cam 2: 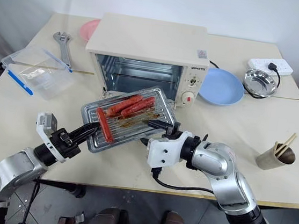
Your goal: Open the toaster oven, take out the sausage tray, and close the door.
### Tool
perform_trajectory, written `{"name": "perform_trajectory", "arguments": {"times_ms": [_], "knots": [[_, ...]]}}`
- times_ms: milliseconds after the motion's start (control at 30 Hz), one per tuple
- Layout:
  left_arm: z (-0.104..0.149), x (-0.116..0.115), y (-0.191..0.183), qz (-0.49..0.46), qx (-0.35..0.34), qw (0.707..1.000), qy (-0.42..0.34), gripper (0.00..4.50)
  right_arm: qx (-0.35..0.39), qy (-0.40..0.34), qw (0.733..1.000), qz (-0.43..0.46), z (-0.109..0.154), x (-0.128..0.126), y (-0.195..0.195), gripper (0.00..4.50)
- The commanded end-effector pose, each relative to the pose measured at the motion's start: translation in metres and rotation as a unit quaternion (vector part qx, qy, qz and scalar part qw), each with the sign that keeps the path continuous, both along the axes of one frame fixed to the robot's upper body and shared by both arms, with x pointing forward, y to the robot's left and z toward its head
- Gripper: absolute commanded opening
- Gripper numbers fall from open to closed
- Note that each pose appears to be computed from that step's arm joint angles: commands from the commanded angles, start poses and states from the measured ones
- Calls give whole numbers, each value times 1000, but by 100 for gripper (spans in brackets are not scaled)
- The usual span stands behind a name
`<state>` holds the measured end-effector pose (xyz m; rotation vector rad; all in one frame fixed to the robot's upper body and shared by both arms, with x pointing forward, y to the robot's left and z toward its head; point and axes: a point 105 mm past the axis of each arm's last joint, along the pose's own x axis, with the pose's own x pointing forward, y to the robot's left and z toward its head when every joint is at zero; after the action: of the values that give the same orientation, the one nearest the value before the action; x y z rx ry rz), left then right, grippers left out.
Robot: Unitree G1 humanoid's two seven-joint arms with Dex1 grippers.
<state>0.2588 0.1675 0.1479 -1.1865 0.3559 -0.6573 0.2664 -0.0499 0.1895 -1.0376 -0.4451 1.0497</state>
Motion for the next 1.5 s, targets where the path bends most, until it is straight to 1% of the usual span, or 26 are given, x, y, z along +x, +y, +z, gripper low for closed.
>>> {"name": "perform_trajectory", "arguments": {"times_ms": [33, 100, 133, 200, 233, 267, 333, 400, 533, 600, 633, 767, 833, 933, 1000, 1067, 1267, 1367, 1500], "knots": [[7, -6, -8, -1, -6, 1000, -17, 0, 28, -9, 1000, 9, 24, -5, -4, 368], [5, -7, -9, 3, -10, 1000, -11, 0, 34, 17, 999, 5, 24, -1, -7, 437], [5, -7, -9, 4, -10, 1000, -10, 0, 38, 21, 999, 9, 26, 0, -9, 449], [4, -10, -9, 9, -13, 1000, -11, 0, 40, 62, 997, 35, 22, -5, -10, 449], [4, -12, -8, 13, -12, 1000, -10, 0, 28, 78, 995, 53, 19, -10, -12, 449], [4, -14, -6, 21, -14, 1000, -10, 0, 30, 130, 988, 76, 13, -17, -16, 449], [2, -17, -2, 36, -16, 999, -7, 0, 9, 174, 979, 108, 5, -26, -26, 449], [2, -21, 3, 54, -25, 998, -9, 0, 5, 219, 970, 109, 2, -25, -40, 449], [3, -28, 6, 78, -35, 996, -9, 0, 32, 268, 956, 114, 9, -20, -60, 449], [4, -31, 10, 99, -47, 994, -12, 0, 62, 295, 947, 113, 15, -12, -73, 410], [5, -32, 11, 107, -51, 993, -13, 0, 69, 298, 946, 109, 16, -6, -78, 391], [5, -39, 10, 127, -64, 990, -8, 0, 86, 306, 943, 100, 14, 11, -95, 254], [4, -45, 11, 143, -74, 987, -4, 0, 92, 317, 939, 97, 8, 19, -102, 183], [1, -57, 14, 174, -89, 981, 8, 0, 92, 343, 928, 112, -8, 25, -111, 76], [-1, -68, 21, 206, -96, 974, 15, 0, 79, 349, 928, 104, -25, 33, -115, 7], [-2, -76, 29, 236, -101, 966, 17, 0, 73, 350, 928, 100, -35, 39, -115, 3], [-4, -90, 59, 315, -99, 944, 16, 0, 72, 347, 929, 107, -51, 50, -103, 3], [-4, -98, 83, 376, -106, 920, 2, 0, 69, 344, 930, 104, -58, 55, -98, 3], [-8, -102, 97, 405, -103, 908, 4, 0, 42, 343, 933, 99, -71, 58, -97, 3]]}}
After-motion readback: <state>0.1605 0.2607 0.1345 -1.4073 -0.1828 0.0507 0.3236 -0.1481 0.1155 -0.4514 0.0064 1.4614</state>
